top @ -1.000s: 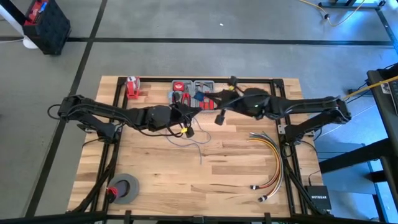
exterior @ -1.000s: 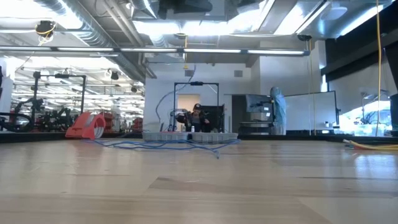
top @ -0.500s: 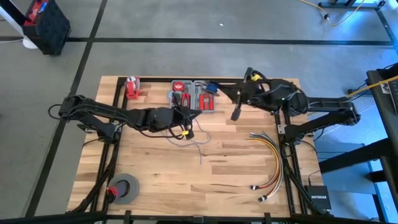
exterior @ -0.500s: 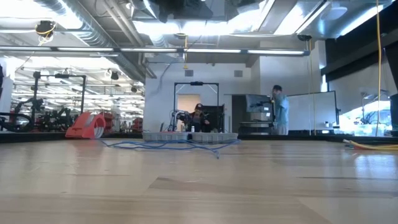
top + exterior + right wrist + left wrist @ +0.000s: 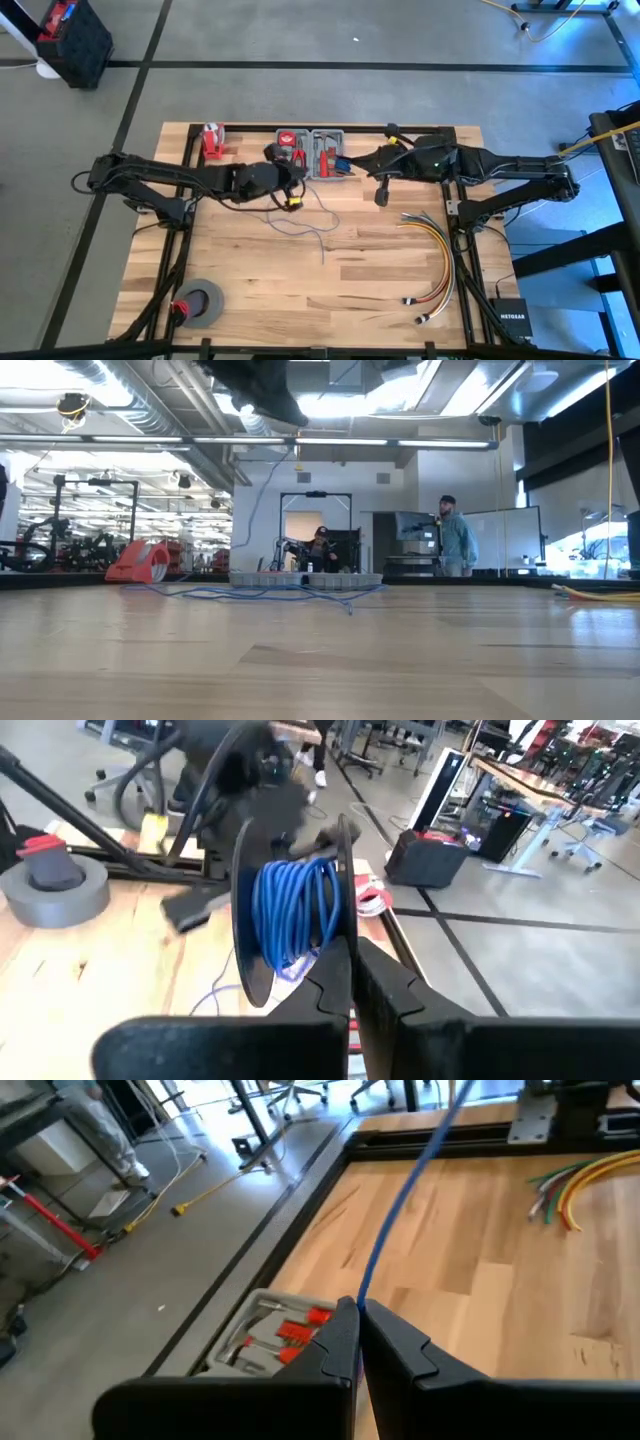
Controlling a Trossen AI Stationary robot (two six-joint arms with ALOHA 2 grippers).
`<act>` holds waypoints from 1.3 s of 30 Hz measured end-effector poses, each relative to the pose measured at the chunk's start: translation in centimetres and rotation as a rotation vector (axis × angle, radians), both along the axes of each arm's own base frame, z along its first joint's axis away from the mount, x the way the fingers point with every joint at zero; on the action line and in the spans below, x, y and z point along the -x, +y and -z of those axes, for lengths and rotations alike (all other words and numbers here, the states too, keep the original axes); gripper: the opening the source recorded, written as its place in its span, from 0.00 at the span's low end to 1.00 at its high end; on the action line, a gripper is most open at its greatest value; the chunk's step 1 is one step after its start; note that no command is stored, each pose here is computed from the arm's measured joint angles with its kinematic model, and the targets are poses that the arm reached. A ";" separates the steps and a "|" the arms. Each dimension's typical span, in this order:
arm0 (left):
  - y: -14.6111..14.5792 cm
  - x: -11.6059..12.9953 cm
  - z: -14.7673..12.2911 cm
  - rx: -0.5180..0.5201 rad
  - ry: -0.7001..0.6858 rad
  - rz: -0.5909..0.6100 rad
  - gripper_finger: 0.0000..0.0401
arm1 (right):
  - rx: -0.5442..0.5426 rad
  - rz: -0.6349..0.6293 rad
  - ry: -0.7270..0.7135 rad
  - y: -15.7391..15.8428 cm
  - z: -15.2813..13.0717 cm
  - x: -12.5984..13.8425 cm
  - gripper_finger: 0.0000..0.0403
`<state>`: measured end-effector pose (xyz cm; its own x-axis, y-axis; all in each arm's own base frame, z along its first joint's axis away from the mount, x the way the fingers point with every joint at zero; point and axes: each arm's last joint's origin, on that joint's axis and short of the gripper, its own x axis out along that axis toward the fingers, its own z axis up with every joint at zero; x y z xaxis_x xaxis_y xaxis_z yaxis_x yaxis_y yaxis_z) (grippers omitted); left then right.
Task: Coil cords
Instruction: Coil the blue wire into the black spool
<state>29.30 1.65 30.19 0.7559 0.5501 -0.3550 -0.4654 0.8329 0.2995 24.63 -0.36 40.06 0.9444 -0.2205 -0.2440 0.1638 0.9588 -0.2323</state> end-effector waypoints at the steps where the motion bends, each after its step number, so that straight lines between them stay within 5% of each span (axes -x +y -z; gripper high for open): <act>1: 0.2 0.3 -0.3 0.004 -0.007 -0.008 0.01 | 0.001 0.000 0.006 0.0 0.1 0.0 0.01; 18: -0.7 3.9 -4.5 0.078 -0.203 0.061 0.01 | 0.190 0.226 0.323 -0.7 7.0 -6.4 0.01; 28: -1.7 1.0 -2.8 0.118 -0.213 0.123 0.01 | 0.279 0.332 0.222 -0.9 9.0 -10.4 0.01; 39: -3.1 -1.2 -1.1 0.100 -0.197 0.155 0.01 | 0.256 0.296 0.036 -0.7 6.7 -10.7 0.01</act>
